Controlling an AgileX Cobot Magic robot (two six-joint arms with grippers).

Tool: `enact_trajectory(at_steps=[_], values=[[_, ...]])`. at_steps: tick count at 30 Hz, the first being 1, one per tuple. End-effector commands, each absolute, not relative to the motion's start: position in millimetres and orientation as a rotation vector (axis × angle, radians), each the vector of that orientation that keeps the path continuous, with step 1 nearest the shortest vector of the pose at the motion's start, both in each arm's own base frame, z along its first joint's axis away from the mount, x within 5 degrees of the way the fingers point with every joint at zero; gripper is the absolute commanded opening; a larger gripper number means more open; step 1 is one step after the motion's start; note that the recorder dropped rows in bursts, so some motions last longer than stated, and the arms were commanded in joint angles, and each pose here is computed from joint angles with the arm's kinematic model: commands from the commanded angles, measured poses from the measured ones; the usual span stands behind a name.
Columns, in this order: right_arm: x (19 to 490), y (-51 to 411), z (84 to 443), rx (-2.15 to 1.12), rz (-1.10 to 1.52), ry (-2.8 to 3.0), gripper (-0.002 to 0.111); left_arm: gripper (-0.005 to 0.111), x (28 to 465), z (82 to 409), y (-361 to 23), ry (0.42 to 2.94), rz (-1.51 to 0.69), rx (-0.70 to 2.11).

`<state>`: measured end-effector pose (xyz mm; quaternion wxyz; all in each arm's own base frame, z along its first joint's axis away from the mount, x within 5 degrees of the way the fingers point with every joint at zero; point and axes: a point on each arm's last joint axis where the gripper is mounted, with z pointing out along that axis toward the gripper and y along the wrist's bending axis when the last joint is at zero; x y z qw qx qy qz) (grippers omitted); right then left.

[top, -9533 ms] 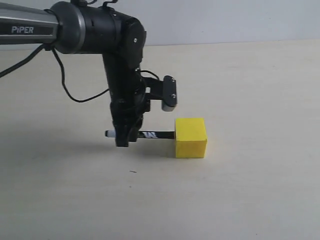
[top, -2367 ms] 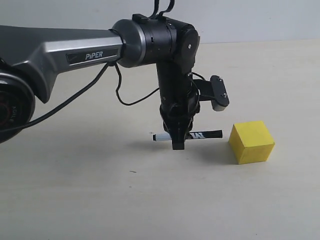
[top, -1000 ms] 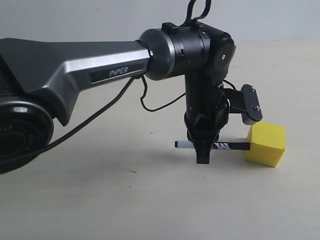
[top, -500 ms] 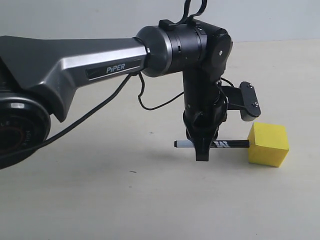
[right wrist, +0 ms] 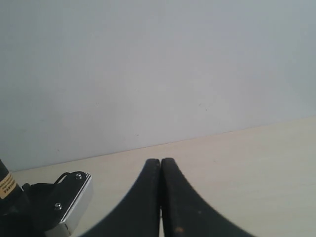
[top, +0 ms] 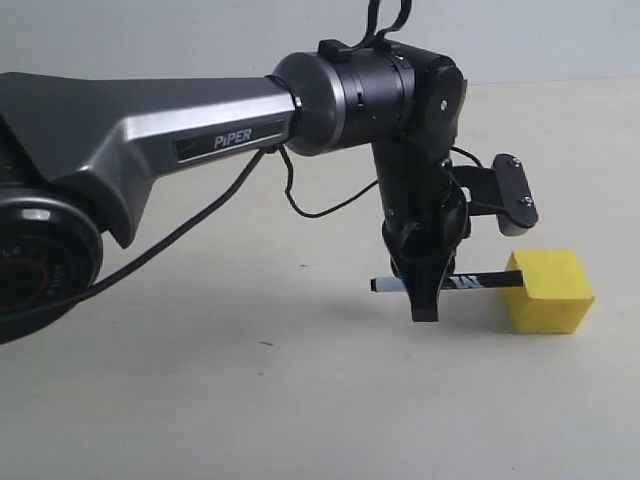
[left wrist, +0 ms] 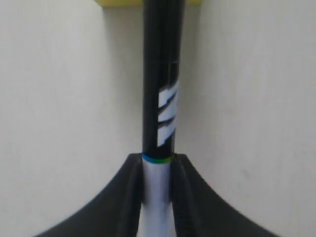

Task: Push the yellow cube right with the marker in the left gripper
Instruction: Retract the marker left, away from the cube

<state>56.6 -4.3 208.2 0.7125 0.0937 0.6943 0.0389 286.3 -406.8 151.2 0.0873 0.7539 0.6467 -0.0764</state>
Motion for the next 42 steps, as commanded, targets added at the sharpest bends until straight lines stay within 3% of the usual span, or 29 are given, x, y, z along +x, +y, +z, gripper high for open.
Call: enact_trajectory(at_steps=[1,16,42], values=[[56,-5,207,0.207,0.076,1.536,0.0,0.0,284,158,-411,1.881,-0.222,2.245],[56,-5,207,0.207,0.076,1.536,0.0,0.0,304,156,-382,2.178,-0.129,2.143],[56,-5,207,0.207,0.076,1.536,0.0,0.0,304,148,-393,2.099,0.017,2.193]])
